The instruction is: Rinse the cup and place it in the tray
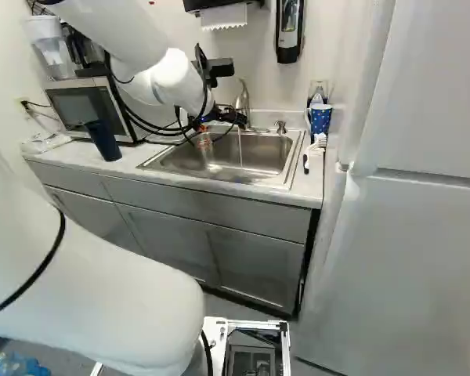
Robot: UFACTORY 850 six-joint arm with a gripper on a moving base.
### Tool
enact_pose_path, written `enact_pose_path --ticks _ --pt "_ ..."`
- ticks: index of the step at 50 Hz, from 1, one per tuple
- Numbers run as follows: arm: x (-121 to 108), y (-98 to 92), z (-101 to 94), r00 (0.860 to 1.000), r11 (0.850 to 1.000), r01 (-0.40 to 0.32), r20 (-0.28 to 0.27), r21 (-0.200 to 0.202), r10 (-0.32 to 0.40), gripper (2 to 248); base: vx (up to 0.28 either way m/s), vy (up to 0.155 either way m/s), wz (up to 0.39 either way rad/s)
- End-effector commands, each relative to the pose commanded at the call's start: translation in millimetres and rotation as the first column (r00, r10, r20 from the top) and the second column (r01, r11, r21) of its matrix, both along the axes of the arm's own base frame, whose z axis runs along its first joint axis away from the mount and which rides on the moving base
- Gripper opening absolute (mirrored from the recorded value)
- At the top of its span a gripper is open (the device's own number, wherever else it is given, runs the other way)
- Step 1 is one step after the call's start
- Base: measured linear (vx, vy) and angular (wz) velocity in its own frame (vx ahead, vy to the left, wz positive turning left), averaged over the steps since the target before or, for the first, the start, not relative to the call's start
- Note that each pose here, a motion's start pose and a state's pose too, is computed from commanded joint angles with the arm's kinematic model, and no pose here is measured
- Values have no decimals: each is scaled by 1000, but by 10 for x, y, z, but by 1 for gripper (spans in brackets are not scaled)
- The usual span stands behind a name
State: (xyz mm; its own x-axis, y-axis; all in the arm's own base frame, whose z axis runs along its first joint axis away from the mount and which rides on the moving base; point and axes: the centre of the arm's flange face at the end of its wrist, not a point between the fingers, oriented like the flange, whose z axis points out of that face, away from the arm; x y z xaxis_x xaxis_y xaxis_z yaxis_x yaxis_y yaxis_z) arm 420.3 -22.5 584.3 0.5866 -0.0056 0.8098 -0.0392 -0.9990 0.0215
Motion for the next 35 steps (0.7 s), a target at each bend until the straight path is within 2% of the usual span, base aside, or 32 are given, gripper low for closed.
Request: enact_pose_path --ticks 35 --pt "66 524 6 992 992 -123 -2 0 123 247 0 0 0"
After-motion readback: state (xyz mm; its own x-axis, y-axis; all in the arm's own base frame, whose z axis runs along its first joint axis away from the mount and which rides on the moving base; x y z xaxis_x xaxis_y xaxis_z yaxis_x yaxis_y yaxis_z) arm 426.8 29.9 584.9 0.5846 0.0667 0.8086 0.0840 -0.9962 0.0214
